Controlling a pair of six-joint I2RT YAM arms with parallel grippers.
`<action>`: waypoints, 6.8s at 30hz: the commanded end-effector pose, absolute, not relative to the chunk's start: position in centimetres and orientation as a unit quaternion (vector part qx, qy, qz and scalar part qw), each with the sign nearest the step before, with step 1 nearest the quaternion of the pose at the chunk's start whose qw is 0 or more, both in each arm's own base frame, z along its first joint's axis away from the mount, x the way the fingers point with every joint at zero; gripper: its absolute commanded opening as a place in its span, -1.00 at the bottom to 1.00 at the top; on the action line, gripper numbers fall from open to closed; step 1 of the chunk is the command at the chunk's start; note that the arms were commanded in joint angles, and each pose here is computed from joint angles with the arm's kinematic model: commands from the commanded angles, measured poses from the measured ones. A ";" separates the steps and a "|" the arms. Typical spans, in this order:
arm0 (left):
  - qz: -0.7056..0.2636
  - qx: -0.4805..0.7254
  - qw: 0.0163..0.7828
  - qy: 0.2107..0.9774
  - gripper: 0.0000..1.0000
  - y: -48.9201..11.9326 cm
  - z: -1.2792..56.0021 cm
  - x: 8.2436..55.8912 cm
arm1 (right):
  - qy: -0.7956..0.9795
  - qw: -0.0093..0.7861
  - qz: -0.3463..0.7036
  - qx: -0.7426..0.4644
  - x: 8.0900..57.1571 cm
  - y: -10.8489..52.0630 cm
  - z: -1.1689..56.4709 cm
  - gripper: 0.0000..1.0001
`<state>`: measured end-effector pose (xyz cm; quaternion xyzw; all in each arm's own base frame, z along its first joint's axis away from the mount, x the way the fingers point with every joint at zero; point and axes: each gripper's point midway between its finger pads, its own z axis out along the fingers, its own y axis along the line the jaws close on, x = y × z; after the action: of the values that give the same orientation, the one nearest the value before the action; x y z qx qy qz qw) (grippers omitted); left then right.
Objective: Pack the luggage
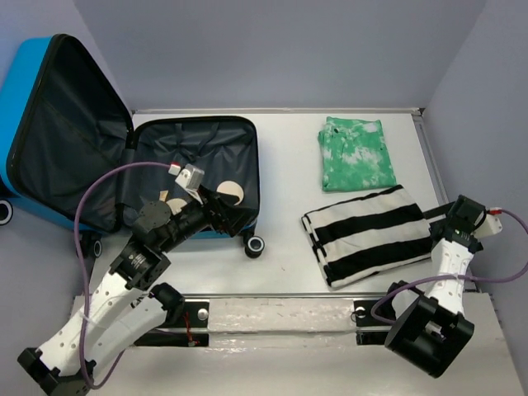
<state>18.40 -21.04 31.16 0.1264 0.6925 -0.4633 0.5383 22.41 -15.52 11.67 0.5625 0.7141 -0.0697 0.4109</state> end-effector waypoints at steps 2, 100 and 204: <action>-0.492 0.081 0.525 0.690 0.92 -24.0 32.1 18.5 | 0.715 0.336 -0.068 0.609 19.4 -14.2 8.8 1.00; -0.362 0.114 0.483 0.789 -0.89 -41.1 25.4 25.6 | 0.709 0.543 0.157 0.422 27.6 -8.0 24.3 -0.86; -0.197 0.054 0.463 0.863 0.98 -42.5 16.2 37.4 | 0.812 0.335 0.251 0.407 30.4 0.6 3.4 -0.31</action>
<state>33.72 -42.32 14.13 0.0950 0.8745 -0.1867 0.4374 33.33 -1.34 2.70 0.4257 0.8108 0.2241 0.3335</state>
